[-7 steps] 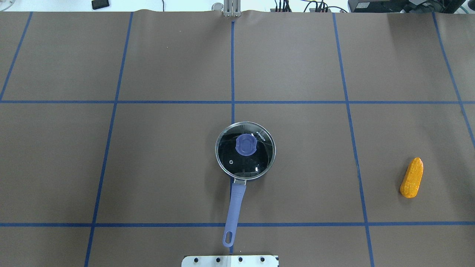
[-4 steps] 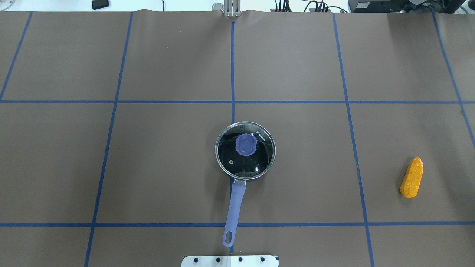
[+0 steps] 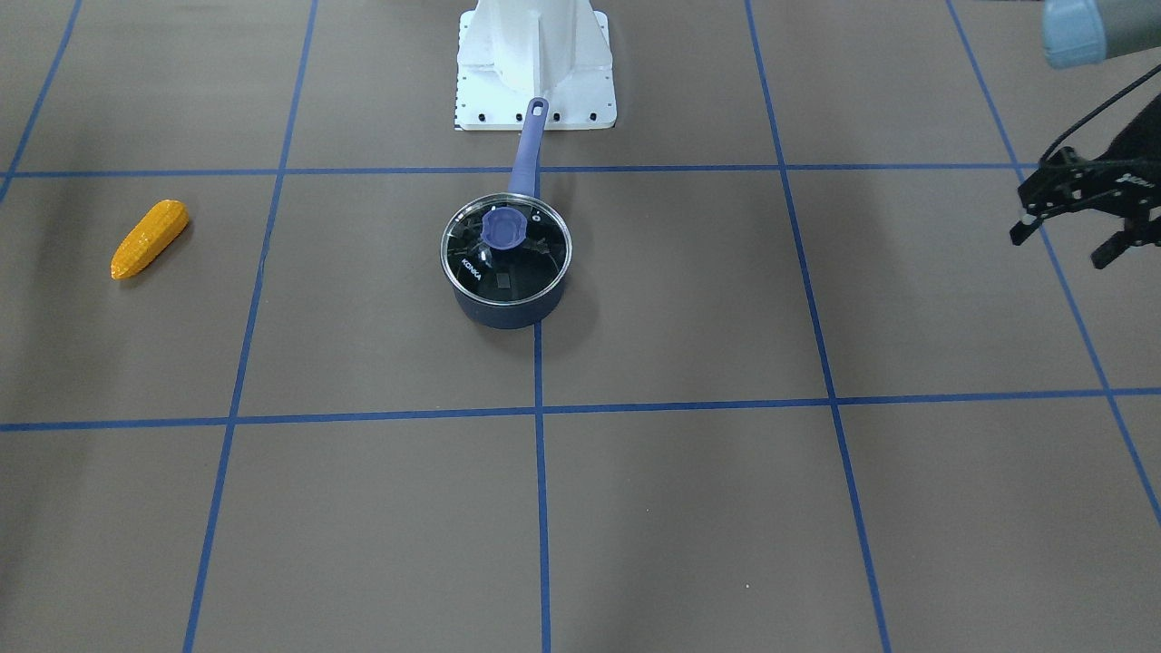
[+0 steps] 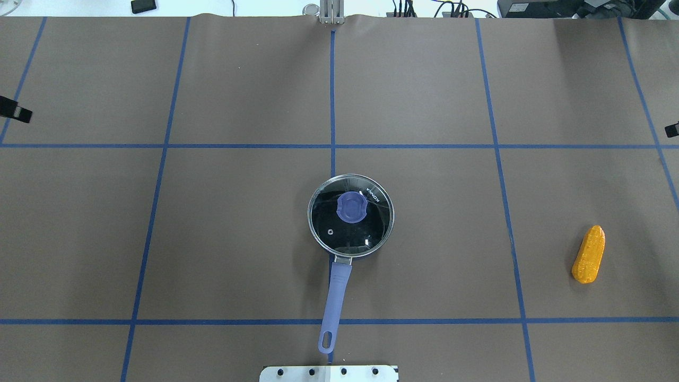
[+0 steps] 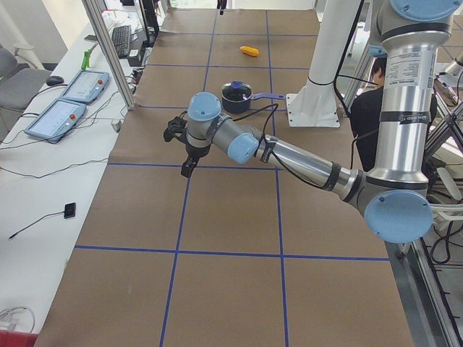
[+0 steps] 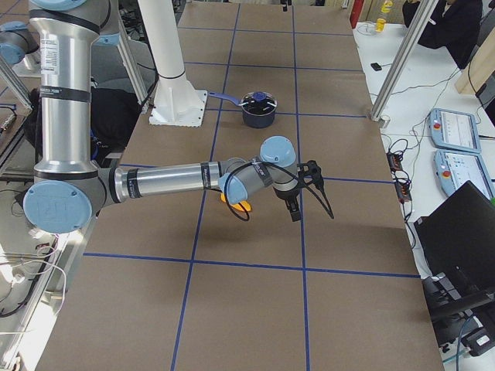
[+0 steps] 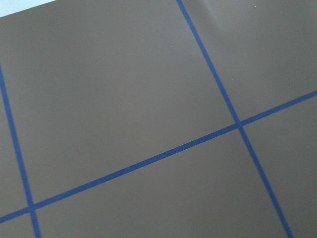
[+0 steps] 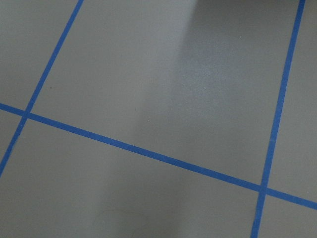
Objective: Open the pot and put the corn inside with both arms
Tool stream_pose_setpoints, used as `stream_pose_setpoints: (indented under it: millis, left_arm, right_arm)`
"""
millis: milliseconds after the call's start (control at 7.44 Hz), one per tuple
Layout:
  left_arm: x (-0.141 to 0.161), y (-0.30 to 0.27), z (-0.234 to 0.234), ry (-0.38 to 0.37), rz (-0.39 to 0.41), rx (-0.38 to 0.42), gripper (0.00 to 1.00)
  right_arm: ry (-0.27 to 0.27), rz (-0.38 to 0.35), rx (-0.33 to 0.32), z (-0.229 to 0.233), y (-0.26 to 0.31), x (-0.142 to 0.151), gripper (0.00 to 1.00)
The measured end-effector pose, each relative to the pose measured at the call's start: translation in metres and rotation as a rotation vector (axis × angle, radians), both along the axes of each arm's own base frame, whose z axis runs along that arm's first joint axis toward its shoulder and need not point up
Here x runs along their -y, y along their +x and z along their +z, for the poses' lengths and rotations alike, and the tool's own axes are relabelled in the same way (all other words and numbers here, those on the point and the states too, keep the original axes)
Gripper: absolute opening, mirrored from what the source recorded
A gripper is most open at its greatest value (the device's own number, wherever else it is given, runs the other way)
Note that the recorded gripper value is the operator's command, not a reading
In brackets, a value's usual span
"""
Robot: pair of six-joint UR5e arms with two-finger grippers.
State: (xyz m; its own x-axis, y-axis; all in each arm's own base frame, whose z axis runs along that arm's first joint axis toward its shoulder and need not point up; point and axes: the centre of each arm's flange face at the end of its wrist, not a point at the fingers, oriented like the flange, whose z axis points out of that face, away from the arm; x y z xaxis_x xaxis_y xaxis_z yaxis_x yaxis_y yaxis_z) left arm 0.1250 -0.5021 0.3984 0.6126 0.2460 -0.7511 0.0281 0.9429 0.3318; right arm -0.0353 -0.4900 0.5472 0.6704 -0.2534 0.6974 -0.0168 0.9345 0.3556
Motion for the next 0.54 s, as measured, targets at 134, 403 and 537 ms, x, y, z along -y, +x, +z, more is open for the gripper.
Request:
stream_pose_setpoints:
  millis: [134,403,537]
  left_arm:
    - [0.0,0.051,-0.031,-0.053,-0.026,-0.022,0.99]
    - [-0.009,0.158,-0.112,-0.137,-0.04,-0.04,0.99]
    - [-0.023,0.21,-0.157,-0.16,-0.039,-0.02,0.99]
  right_arm:
    - [-0.003,0.003,0.0,0.0,-0.002,0.0,1.0]
    - [-0.003,0.005,0.0,0.0,-0.002,0.0,1.0]
    - [-0.004,0.005,-0.001,0.0,-0.002,0.0,1.0]
